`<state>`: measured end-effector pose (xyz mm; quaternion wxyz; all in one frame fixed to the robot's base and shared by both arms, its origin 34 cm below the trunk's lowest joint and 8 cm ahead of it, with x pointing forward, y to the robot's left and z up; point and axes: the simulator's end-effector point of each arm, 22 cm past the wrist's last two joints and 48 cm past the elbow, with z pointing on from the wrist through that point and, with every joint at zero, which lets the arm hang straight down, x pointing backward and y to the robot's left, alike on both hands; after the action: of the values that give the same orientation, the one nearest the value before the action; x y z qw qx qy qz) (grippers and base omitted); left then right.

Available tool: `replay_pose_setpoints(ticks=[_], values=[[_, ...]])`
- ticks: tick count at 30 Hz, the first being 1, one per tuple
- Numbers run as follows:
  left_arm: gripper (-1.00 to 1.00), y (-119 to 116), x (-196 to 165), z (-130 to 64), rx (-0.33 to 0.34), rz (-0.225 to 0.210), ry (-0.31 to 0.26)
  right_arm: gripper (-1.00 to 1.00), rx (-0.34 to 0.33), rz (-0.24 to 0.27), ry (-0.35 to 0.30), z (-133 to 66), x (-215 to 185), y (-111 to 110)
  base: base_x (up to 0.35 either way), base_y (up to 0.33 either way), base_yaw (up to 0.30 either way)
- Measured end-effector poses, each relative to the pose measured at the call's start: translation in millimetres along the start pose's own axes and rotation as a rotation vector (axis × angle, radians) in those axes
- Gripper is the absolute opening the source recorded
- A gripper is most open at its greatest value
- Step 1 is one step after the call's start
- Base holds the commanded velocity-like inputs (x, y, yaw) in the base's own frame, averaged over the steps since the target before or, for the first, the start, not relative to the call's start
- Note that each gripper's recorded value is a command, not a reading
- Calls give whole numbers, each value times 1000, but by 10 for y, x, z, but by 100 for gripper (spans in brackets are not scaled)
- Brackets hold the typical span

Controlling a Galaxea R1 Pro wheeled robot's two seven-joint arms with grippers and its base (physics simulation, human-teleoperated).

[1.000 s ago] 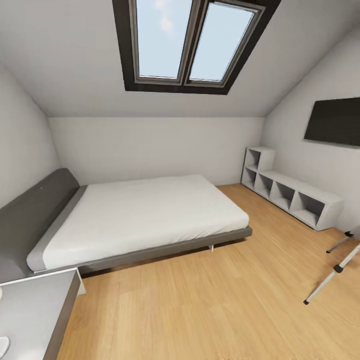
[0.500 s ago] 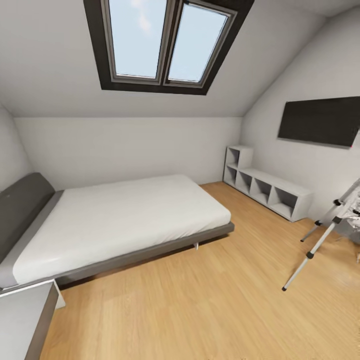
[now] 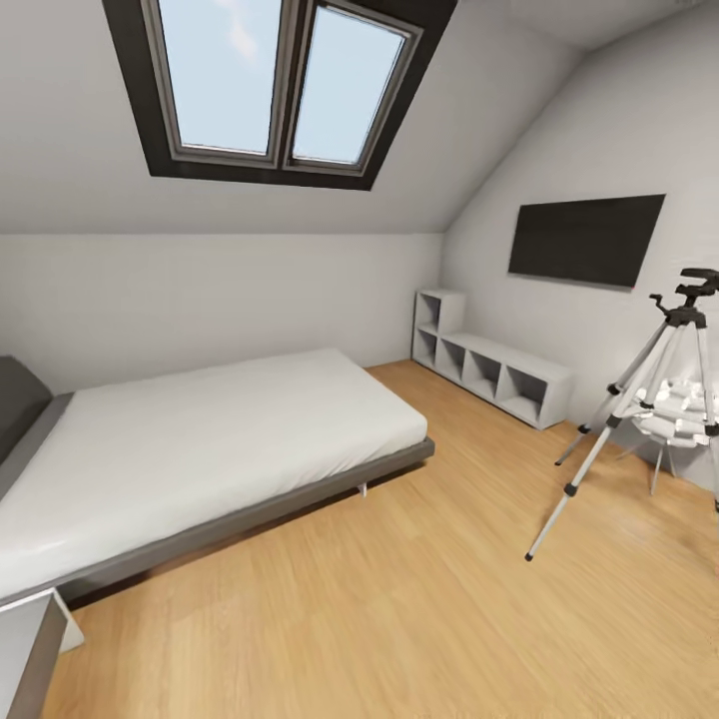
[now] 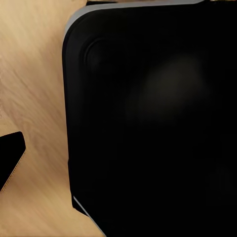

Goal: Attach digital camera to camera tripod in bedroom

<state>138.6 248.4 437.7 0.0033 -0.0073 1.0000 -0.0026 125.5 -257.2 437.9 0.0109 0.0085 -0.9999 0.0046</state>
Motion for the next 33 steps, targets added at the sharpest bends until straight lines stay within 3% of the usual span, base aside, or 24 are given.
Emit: replay_pose_setpoints(ticks=[11, 22, 33], values=[[100, -17, -82, 0, 2, -10, -17, 100, 1, 0, -1, 0, 0, -7, 0, 0, -232], [100, -5, -116, 0, 1, -76, -24, 100, 2, 0, -1, 0, -2, -13, 0, 0, -219], [100, -8, -118, 0, 2, -107, -25, 100, 3, -3, -1, 0, -3, -28, 0, 0, -53]])
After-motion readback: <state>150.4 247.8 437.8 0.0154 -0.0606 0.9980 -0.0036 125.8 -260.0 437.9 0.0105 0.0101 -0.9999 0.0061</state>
